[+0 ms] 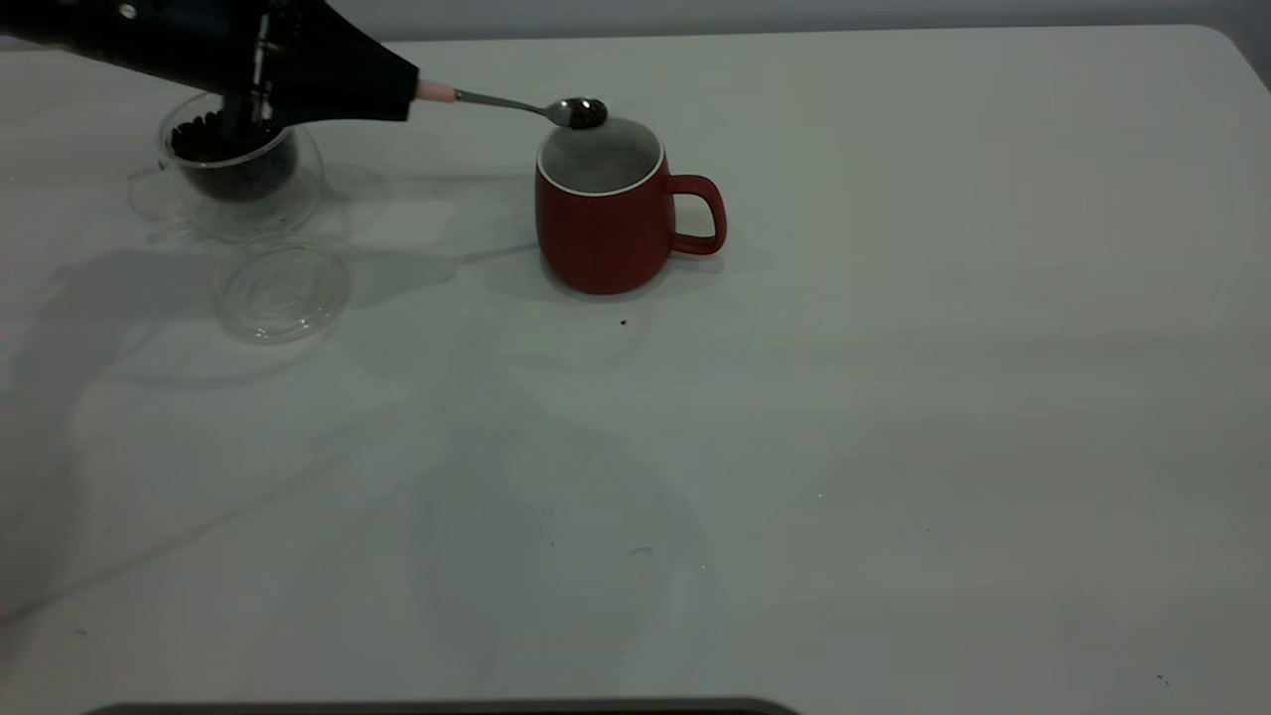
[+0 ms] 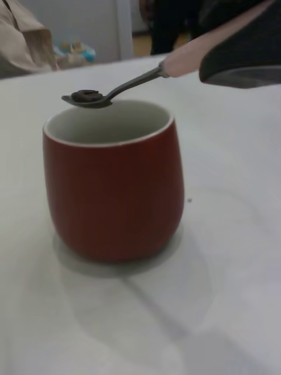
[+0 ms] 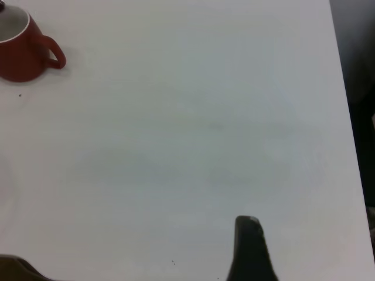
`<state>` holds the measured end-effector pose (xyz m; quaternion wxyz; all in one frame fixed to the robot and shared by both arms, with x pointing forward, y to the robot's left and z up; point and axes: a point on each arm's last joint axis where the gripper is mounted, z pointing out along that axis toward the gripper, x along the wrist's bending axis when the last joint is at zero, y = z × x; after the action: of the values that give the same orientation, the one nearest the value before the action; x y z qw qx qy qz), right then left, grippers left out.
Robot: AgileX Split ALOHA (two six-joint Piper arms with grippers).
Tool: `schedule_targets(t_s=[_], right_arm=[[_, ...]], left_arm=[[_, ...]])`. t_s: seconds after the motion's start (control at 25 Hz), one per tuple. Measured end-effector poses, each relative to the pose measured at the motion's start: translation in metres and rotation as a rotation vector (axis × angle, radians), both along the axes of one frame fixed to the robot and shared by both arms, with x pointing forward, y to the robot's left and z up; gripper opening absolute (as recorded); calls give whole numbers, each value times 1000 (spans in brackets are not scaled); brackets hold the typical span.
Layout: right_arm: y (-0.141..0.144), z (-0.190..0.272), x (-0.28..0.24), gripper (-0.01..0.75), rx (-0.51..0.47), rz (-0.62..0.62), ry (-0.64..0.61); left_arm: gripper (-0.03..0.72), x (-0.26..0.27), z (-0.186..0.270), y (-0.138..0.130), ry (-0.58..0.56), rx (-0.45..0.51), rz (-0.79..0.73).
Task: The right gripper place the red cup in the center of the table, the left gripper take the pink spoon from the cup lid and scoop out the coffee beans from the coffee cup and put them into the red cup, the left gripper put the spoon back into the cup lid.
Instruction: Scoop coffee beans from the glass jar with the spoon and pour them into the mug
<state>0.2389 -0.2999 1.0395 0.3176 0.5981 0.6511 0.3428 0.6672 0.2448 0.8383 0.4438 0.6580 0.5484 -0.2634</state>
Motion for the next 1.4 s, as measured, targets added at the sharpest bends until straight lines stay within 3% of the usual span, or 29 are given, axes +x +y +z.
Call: schedule_targets(t_s=[0.32,0.56,1.04,1.4], right_arm=[[0,0,0,556,0,0,0],[0,0,0,556,0,0,0],[0,0,0,556,0,0,0],[0,0,0,556,0,0,0]], left_arm=[[123,5,-6,-7,-210,113,-68],[123,5,-6,-7,-345,141,-145],[123,4,13,-6,-389,153,-195],[123,-7,72,3,-250,187,-194]])
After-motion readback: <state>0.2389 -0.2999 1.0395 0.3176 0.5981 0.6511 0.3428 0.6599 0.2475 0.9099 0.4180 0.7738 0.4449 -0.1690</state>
